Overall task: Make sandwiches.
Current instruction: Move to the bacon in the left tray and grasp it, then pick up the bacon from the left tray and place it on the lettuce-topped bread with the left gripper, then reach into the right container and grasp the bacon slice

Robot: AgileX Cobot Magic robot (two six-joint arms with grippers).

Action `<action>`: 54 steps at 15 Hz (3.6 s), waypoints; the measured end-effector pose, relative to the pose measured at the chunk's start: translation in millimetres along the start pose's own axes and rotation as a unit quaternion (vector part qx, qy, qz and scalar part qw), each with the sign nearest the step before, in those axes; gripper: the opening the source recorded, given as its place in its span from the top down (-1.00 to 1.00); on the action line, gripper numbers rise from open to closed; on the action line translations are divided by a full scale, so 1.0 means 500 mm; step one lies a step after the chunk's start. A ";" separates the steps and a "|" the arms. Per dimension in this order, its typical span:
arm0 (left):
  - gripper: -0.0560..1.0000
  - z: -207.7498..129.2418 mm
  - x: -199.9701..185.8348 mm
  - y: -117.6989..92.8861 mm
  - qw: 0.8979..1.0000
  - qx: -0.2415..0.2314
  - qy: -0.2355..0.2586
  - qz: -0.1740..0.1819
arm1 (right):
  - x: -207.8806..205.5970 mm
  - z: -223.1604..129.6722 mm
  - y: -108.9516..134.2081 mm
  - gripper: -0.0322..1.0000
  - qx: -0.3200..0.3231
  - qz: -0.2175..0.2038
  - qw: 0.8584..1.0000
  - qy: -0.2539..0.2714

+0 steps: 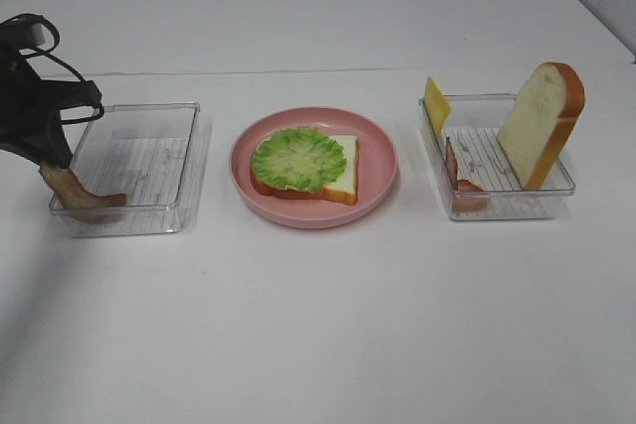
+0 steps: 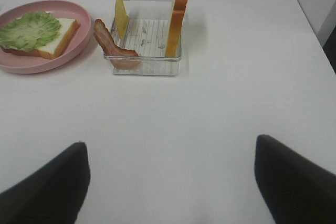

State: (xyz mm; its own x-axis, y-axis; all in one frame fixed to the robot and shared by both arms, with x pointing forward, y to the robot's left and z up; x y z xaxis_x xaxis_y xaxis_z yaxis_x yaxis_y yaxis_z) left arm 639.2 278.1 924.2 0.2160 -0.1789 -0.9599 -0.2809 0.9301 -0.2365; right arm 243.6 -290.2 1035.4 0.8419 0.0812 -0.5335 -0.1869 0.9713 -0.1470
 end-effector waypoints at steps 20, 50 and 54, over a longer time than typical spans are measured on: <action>0.88 -0.038 -0.077 -0.346 0.936 0.051 -0.054 -0.345 | 0.000 0.000 0.000 -0.62 0.000 0.000 1.000 0.000; -0.41 -0.027 0.121 -0.341 0.963 0.129 0.005 -0.237 | 0.000 0.000 0.000 -0.62 0.000 0.000 1.000 0.000; -0.44 -0.025 0.013 -0.334 0.960 0.206 -0.025 -0.190 | 0.000 0.000 0.000 -0.62 0.000 0.000 1.000 0.000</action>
State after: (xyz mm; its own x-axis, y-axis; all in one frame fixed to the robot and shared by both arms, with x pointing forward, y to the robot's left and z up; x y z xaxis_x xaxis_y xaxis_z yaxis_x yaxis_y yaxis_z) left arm 676.0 117.7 955.5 0.2767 -0.5242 -0.8054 0.2189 0.8504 -0.4783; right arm 243.6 -290.2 1035.4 0.8419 0.0812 -0.5335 -0.1869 0.9713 -0.1470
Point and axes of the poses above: a point on each arm's last joint axis where the gripper is mounted, x pointing out along that axis toward the gripper, y along the wrist's bending axis when the last joint is at zero, z = x × y, the point moved 2 cm from there along x, pointing out along that axis toward the gripper, and after that the axes turned 10 degrees about -x, right-handed, at the moved point
